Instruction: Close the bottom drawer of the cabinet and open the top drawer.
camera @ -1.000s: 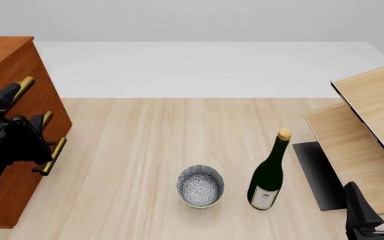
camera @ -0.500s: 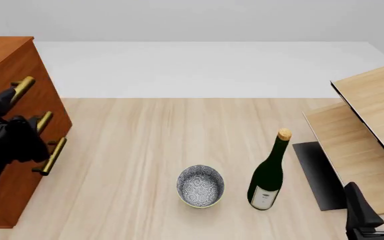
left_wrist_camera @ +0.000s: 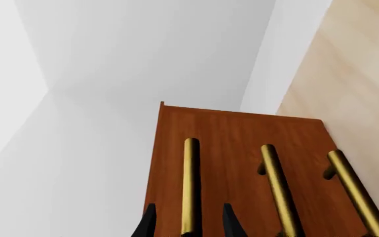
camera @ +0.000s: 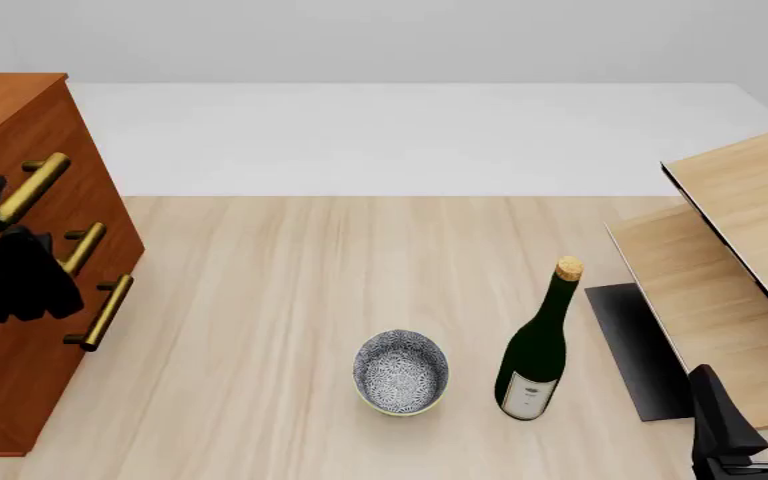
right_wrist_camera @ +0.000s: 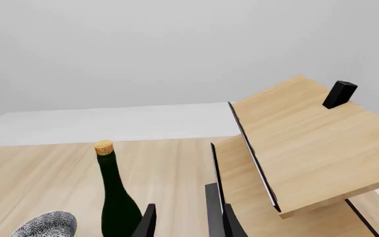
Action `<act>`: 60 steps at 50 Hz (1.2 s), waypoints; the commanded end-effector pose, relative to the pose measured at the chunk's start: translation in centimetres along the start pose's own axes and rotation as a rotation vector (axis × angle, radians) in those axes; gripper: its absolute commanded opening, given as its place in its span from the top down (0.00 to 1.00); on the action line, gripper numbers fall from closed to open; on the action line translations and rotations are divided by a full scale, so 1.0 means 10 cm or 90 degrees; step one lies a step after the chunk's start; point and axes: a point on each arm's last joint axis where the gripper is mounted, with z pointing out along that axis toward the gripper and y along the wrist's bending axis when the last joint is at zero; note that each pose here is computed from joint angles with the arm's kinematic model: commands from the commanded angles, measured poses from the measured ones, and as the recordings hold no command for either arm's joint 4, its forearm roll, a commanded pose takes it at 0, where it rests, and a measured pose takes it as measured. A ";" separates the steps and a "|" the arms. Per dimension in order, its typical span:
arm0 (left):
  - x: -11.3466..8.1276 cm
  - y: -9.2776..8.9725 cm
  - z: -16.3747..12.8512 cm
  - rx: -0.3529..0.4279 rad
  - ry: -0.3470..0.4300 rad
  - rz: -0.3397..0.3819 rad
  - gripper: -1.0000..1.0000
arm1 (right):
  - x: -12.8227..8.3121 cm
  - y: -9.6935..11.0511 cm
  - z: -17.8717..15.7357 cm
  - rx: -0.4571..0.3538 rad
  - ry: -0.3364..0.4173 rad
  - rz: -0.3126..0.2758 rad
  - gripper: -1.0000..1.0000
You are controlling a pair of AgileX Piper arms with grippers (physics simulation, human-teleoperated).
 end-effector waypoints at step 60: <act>0.28 -0.04 0.10 -0.001 0.072 -0.008 1.00 | 0.00 0.00 0.00 -0.005 0.001 -0.011 0.00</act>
